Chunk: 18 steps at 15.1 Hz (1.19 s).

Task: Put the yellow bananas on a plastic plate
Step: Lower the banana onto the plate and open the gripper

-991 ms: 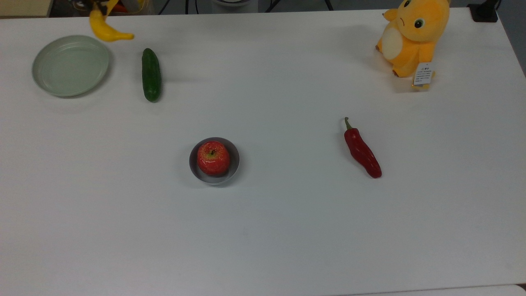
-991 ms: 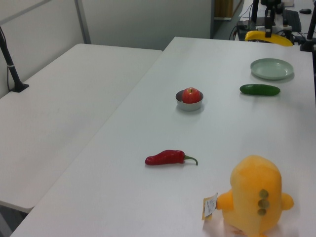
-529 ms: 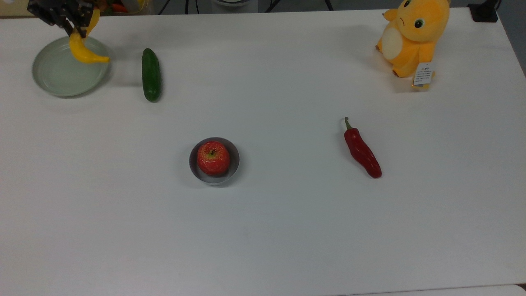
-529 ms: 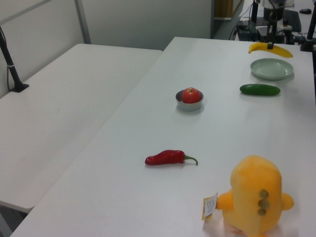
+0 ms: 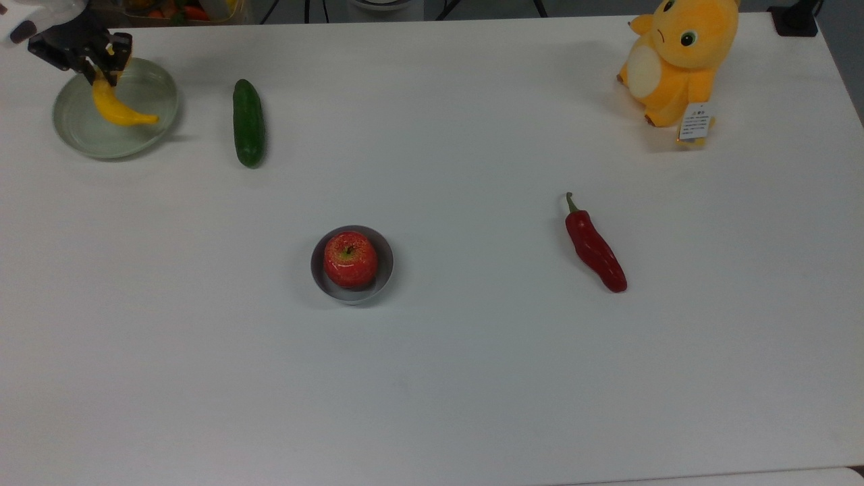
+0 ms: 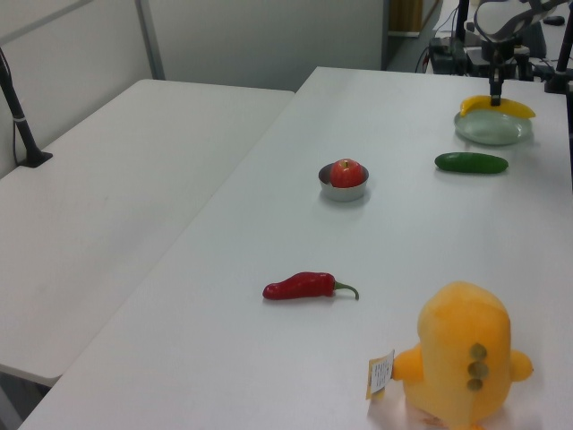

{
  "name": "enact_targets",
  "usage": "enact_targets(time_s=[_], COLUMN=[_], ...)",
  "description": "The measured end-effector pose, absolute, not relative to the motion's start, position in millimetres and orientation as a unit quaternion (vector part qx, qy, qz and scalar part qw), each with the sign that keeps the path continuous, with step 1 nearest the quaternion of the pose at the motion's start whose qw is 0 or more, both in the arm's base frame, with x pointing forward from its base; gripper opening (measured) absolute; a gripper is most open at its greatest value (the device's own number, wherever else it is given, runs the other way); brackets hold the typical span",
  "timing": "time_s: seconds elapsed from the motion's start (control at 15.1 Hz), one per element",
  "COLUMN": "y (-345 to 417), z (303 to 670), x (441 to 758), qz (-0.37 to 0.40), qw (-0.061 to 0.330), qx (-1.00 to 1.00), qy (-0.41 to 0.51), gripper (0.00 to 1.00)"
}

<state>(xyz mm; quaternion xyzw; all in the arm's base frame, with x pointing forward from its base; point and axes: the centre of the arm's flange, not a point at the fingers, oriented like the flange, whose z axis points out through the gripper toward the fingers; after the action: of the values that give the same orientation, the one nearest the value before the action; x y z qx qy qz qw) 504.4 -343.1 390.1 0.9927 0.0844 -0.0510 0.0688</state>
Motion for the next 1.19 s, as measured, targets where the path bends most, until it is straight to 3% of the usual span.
enact_targets(time_s=[0.66, 1.06, 1.19], y=[-366, -369, -368], z=[361, 363, 370], x=[504, 503, 505], qz=[-0.052, -0.050, -0.041], qw=[0.092, 0.093, 0.093], qx=[0.990, 0.991, 0.991], qy=[0.090, 0.087, 0.086], gripper=[0.26, 0.86, 1.00])
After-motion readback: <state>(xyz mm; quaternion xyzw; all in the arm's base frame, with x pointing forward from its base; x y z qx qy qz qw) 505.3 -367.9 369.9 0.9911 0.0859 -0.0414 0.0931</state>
